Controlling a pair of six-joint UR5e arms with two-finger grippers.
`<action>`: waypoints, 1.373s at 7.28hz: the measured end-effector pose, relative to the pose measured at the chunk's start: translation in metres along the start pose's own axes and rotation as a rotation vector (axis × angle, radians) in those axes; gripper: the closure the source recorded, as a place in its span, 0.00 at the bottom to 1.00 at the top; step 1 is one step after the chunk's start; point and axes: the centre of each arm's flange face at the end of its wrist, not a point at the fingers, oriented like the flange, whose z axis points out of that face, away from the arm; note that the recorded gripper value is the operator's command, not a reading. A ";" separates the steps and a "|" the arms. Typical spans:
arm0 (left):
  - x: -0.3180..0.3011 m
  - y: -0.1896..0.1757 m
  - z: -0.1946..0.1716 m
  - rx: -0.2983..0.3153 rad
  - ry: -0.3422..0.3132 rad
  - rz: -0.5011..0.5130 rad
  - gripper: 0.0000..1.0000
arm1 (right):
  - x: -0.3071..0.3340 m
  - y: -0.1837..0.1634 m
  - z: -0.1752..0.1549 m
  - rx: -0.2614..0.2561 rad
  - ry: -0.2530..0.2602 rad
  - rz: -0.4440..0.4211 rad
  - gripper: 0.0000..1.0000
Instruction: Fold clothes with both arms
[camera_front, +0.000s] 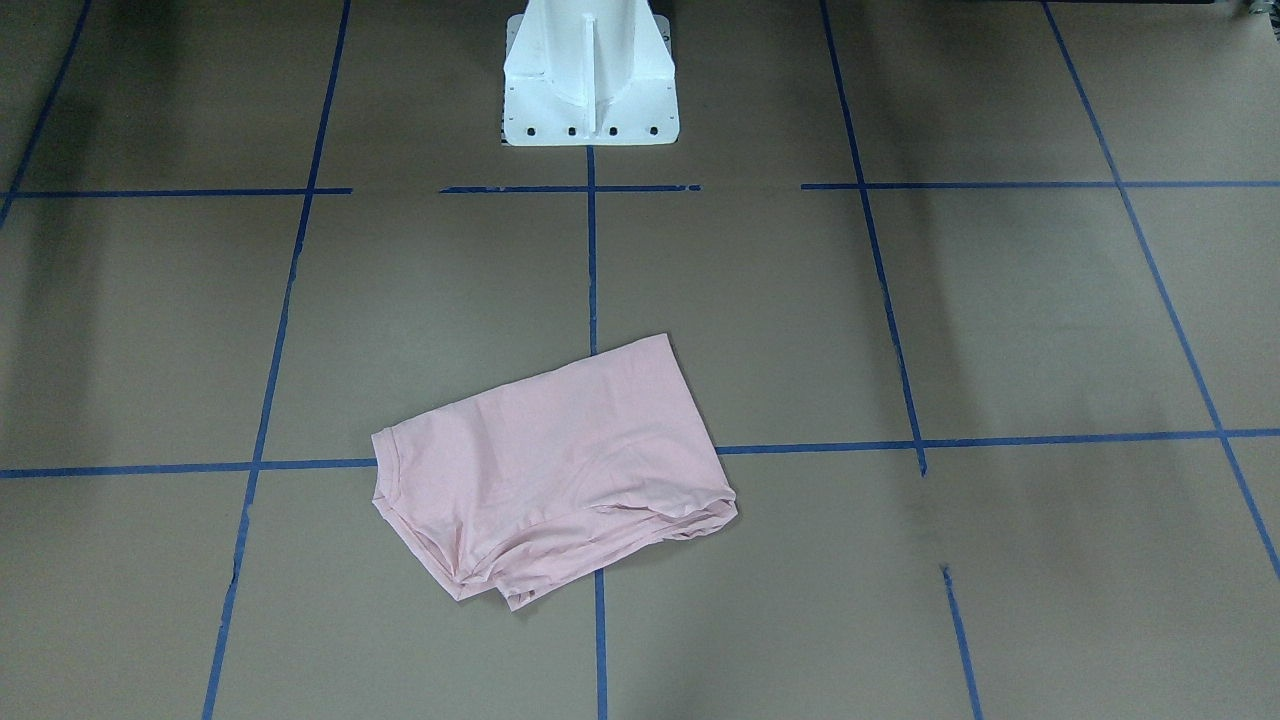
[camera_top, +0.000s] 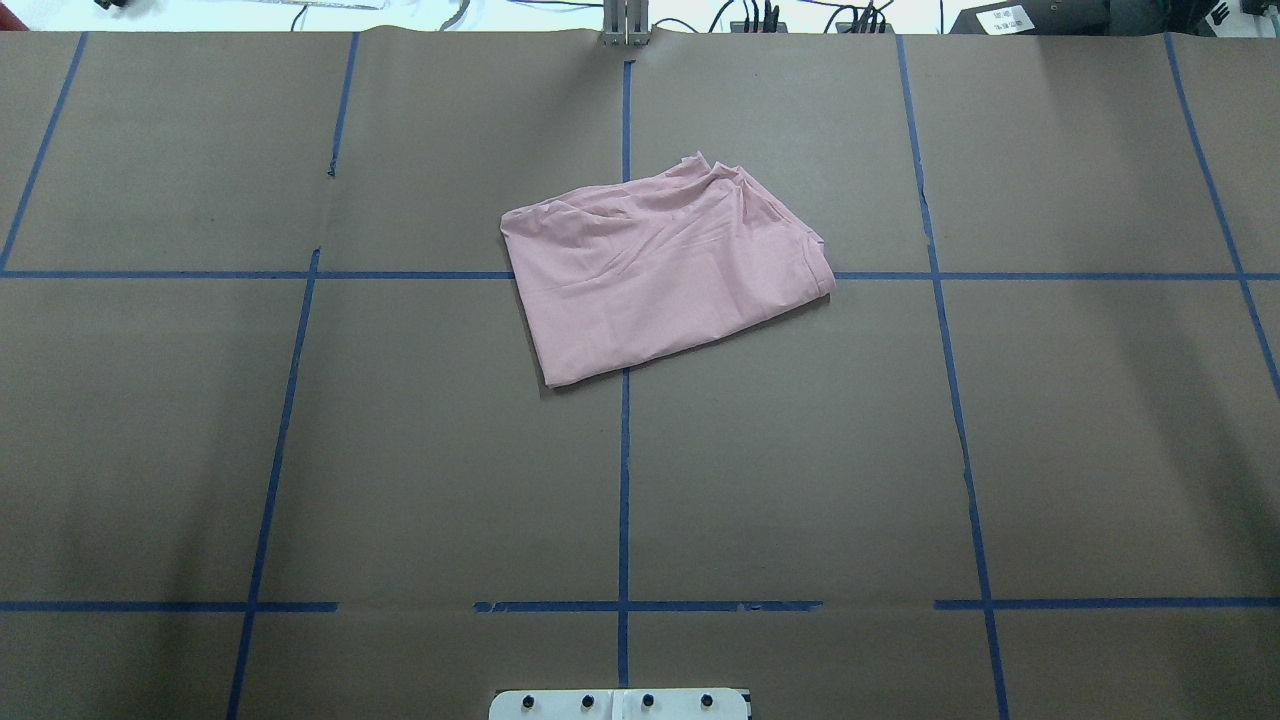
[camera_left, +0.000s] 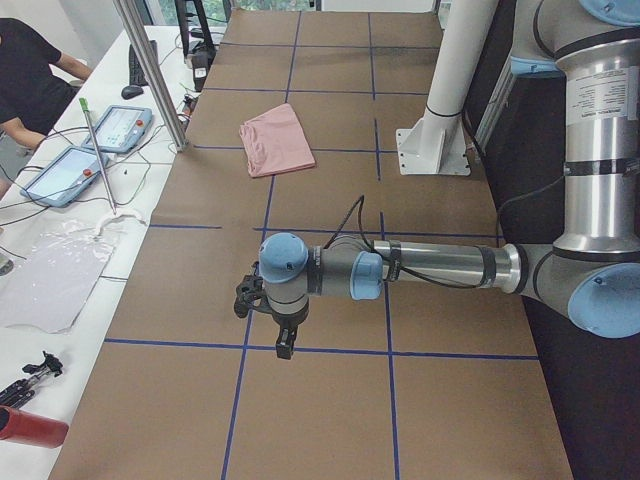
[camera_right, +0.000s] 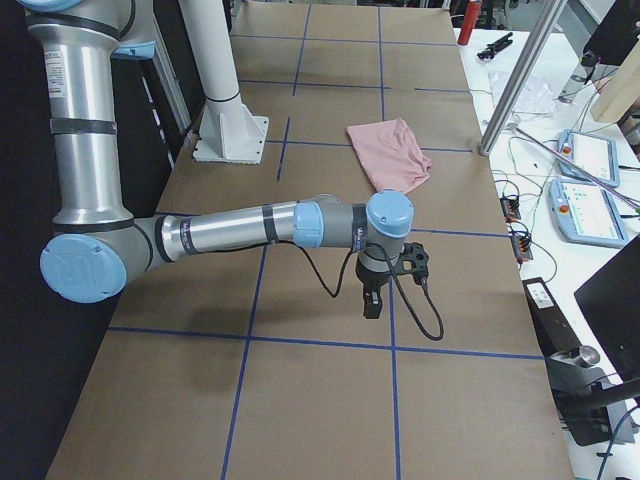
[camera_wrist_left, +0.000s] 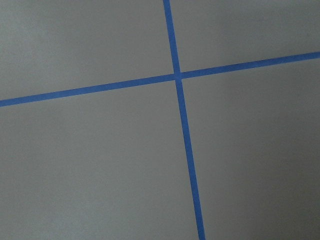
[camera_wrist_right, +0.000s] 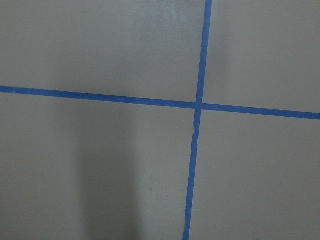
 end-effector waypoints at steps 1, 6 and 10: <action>0.003 0.000 -0.003 0.003 0.001 -0.052 0.00 | 0.001 0.000 0.001 -0.002 0.000 0.002 0.00; 0.015 0.007 -0.015 0.017 0.005 -0.168 0.00 | 0.006 0.000 0.010 -0.019 -0.002 0.011 0.00; 0.018 0.006 -0.018 0.024 0.006 -0.163 0.00 | 0.010 0.006 0.017 -0.034 -0.006 0.015 0.00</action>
